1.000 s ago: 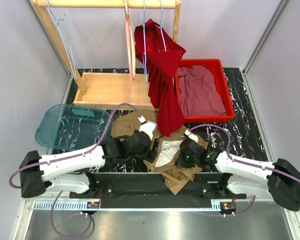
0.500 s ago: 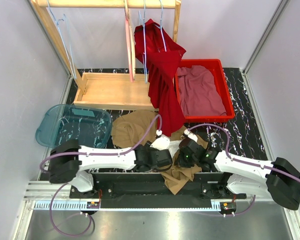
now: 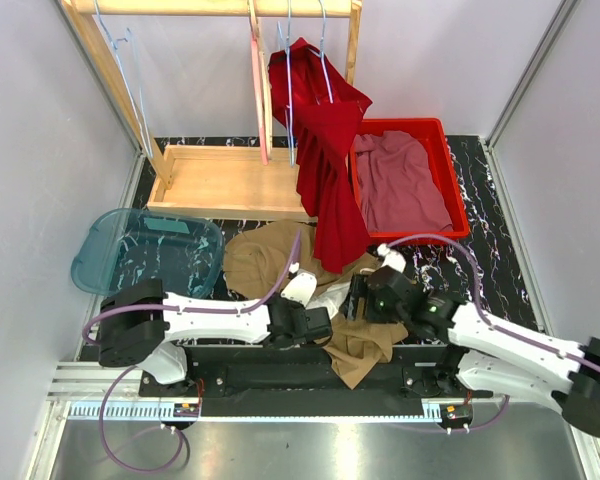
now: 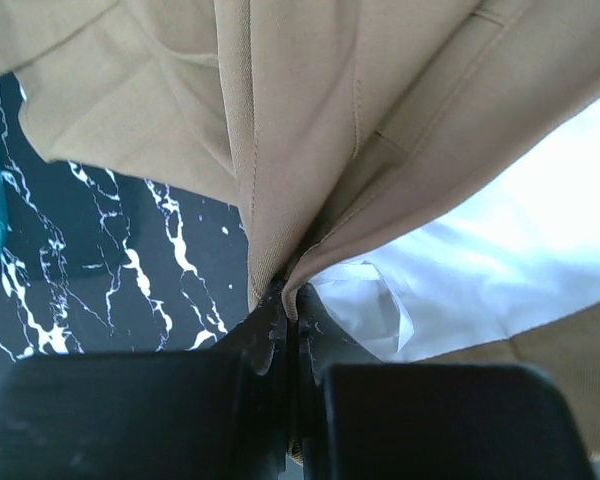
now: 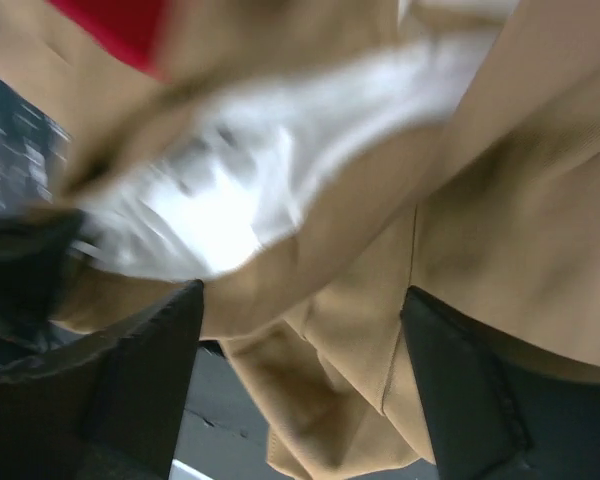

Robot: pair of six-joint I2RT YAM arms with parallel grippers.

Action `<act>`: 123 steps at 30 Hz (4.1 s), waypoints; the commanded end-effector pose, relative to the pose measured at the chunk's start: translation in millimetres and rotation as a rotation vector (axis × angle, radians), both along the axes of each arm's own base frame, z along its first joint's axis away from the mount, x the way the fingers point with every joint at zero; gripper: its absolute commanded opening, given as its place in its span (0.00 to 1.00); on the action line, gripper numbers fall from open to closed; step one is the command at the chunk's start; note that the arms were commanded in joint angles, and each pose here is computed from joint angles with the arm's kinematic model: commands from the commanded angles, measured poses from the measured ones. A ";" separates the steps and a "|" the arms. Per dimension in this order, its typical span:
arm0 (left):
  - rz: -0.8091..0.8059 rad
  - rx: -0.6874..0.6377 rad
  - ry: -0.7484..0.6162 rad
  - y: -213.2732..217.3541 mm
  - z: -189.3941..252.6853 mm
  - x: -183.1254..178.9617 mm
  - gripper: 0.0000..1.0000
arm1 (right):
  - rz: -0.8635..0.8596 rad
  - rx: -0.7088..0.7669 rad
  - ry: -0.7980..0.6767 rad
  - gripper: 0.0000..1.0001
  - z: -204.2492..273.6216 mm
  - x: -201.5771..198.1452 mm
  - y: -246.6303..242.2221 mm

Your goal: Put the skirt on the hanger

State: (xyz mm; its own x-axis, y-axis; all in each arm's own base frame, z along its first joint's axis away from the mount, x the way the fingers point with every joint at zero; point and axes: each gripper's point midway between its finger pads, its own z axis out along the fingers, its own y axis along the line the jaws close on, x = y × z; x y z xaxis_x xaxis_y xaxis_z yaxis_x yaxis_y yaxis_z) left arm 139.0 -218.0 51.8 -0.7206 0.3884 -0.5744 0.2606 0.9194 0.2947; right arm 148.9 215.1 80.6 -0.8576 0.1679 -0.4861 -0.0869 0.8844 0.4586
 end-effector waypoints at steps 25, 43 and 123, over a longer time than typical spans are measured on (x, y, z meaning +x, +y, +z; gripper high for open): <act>0.115 -0.491 0.047 -21.6 7.8 30.2 0.00 | -0.146 -0.249 -0.137 0.00 14.7 50.3 -52.3; 0.042 -0.857 -0.301 0.4 164.0 101.9 0.00 | -0.019 0.029 -0.419 0.00 105.5 65.3 -15.6; 0.012 -0.834 -0.850 -57.4 448.0 231.2 0.67 | 0.105 0.147 -0.420 0.74 180.5 74.8 34.5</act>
